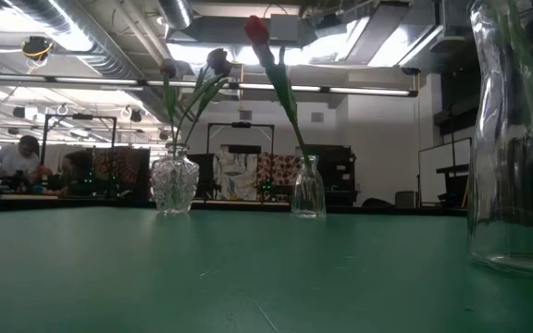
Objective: Sort flowers into vase by color
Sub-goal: Put the black tulip into the bottom transparent vase
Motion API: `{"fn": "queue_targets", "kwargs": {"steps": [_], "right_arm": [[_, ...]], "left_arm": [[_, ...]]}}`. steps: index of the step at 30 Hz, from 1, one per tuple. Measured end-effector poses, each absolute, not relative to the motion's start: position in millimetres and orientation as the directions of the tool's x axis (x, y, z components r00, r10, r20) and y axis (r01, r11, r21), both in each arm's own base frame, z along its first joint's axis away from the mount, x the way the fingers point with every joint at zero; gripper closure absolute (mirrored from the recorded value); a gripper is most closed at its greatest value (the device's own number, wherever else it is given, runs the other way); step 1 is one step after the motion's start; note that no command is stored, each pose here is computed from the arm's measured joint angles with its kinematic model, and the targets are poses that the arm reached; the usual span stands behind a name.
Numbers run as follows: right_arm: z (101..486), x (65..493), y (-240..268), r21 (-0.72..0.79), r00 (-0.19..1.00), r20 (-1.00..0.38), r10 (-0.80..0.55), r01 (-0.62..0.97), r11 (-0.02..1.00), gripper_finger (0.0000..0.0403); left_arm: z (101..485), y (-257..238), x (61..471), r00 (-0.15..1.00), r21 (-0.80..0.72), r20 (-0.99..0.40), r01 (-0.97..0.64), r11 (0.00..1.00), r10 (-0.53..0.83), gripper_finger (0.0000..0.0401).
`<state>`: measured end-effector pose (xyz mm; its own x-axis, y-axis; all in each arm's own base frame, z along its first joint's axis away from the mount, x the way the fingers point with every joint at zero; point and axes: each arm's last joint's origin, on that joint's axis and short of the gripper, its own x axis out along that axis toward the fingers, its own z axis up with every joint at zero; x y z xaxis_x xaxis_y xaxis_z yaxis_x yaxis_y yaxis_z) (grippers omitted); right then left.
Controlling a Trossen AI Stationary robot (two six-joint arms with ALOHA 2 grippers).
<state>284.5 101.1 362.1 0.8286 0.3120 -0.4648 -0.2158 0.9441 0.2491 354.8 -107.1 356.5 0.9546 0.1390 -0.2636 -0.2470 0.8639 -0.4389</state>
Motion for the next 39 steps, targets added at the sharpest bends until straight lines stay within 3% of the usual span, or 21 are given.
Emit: {"fn": "queue_targets", "kwargs": {"steps": [11, 17, 27, 33, 39], "right_arm": [[366.9, 277.3, 90.0, 0.222, 0.820, -0.478, 0.314, -0.232, 0.947, 0.0199], [385.9, 260.1, 71.9, 0.224, 0.855, -0.421, 0.303, -0.226, 0.948, 0.0193], [427.2, 188.4, 43.1, 0.216, 0.904, -0.297, 0.308, -0.251, 0.944, 0.0193], [447.9, 127.9, 24.5, 0.178, 0.974, -0.176, 0.145, -0.114, 0.977, 0.0193], [459.2, 85.4, 10.9, 0.196, 0.998, -0.050, -0.022, 0.032, 0.980, 0.0193]], "left_arm": [[355.0, -110.0, 352.8, 0.947, -0.408, -0.276, -0.269, 0.872, 0.163, 0.0400], [355.2, -112.1, 351.9, 0.948, -0.407, -0.275, -0.267, 0.873, 0.162, 0.0400], [359.0, -147.7, 336.4, 0.946, -0.387, -0.216, -0.309, 0.869, 0.241, 0.0401], [354.4, -194.6, 325.6, 0.958, -0.417, -0.131, -0.288, 0.862, 0.257, 0.0401], [330.7, -224.2, 341.2, 0.956, -0.385, -0.050, -0.286, 0.877, 0.289, 0.0401]]}}
